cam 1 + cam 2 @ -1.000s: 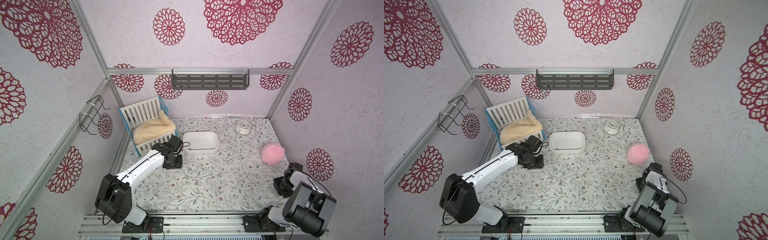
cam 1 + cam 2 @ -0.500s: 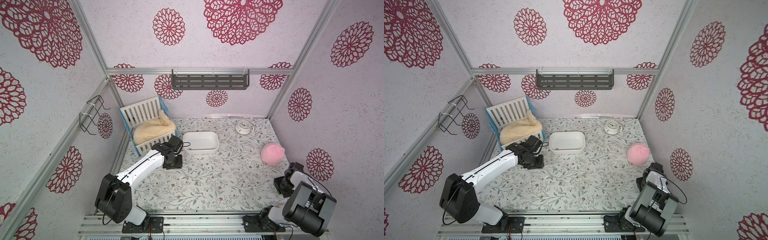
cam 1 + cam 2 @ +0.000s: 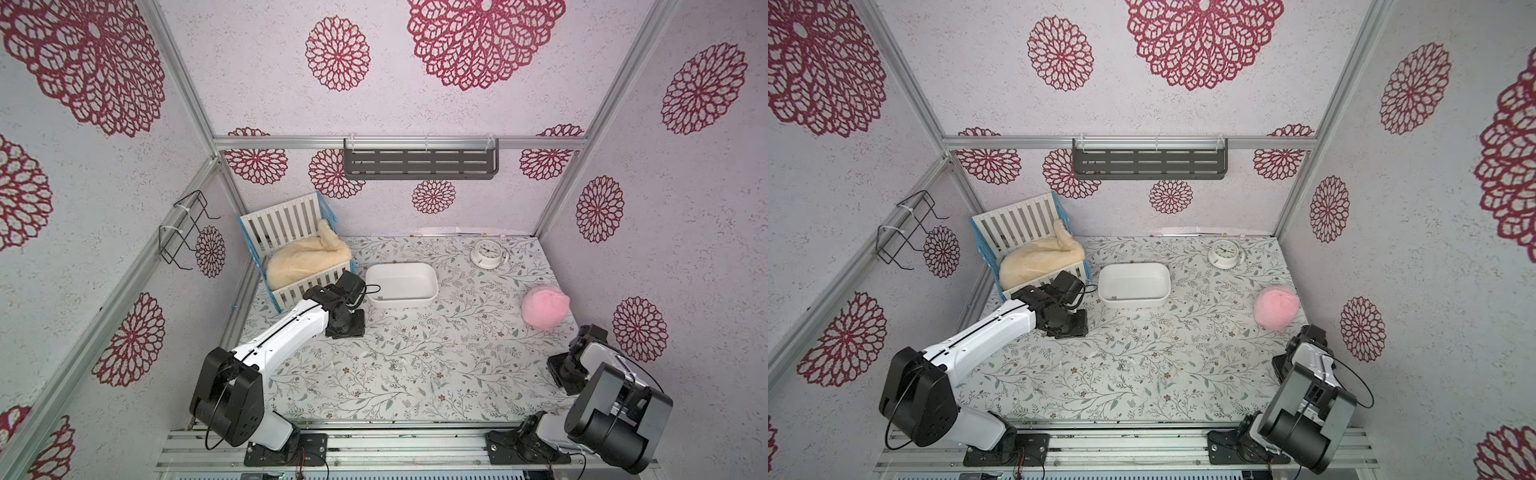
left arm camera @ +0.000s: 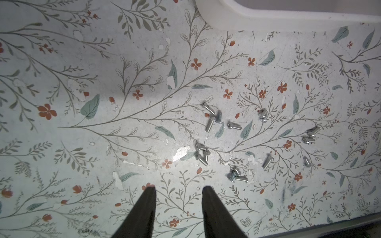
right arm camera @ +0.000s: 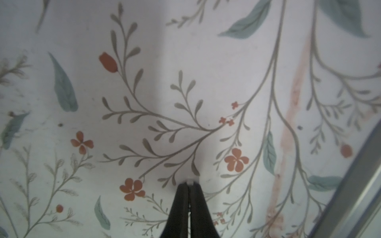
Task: Put the screws on the desktop into the storage box
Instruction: Pick up the screw from the center of the board, then place the screw in the storage box.
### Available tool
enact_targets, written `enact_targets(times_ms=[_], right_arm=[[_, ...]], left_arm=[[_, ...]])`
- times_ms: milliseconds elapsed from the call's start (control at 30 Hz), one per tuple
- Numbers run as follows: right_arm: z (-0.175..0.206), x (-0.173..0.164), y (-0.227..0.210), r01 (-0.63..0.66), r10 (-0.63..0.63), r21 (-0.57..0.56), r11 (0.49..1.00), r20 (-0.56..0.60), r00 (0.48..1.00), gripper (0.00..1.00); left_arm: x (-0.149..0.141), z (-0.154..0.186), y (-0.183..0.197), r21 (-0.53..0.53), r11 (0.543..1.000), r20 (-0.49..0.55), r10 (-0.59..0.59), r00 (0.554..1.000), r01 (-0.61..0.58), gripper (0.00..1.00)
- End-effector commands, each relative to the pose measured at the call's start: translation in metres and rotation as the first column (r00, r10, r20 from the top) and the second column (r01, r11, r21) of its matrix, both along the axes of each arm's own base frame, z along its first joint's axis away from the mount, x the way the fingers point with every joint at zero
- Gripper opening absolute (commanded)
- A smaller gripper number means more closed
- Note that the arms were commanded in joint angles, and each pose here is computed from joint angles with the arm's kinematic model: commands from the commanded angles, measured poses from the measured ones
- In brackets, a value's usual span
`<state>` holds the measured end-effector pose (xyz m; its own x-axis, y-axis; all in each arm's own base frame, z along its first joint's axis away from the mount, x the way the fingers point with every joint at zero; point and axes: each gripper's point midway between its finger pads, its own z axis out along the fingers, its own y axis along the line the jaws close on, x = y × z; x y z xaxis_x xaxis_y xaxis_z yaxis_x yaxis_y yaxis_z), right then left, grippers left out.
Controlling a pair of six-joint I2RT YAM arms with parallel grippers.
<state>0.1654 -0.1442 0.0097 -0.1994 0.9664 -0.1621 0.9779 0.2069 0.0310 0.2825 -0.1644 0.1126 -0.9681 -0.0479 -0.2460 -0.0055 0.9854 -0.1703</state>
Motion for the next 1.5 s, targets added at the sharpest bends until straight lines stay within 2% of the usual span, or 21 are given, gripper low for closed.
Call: enact_targets(times_ms=[0,533,833,1200,1467], right_arm=[[-0.018,-0.008,0.021,-0.034,0.036,0.103,0.994,-0.019,0.999,0.00],[-0.001,0.032,0.071,-0.160,0.150,0.169,0.973,0.070,0.986,0.00],[0.026,0.070,0.120,-0.305,0.282,0.172,0.937,0.146,0.948,0.00],[0.080,0.132,0.189,-0.516,0.479,0.122,0.848,0.243,0.844,0.00],[0.122,0.193,0.271,-0.675,0.628,0.056,0.736,0.317,0.711,0.00]], left_arm=[[0.006,0.006,-0.007,-0.019,1.000,0.020,-0.012,1.000,0.012,0.43],[0.003,0.005,-0.004,-0.015,1.000,0.019,-0.003,1.000,0.003,0.42],[0.005,0.005,-0.005,-0.014,1.000,0.021,0.001,1.000,-0.001,0.42],[0.006,0.009,0.000,0.002,1.000,0.043,0.004,0.999,-0.005,0.43],[0.012,0.017,0.016,-0.011,0.998,0.068,0.061,0.996,-0.060,0.43]])
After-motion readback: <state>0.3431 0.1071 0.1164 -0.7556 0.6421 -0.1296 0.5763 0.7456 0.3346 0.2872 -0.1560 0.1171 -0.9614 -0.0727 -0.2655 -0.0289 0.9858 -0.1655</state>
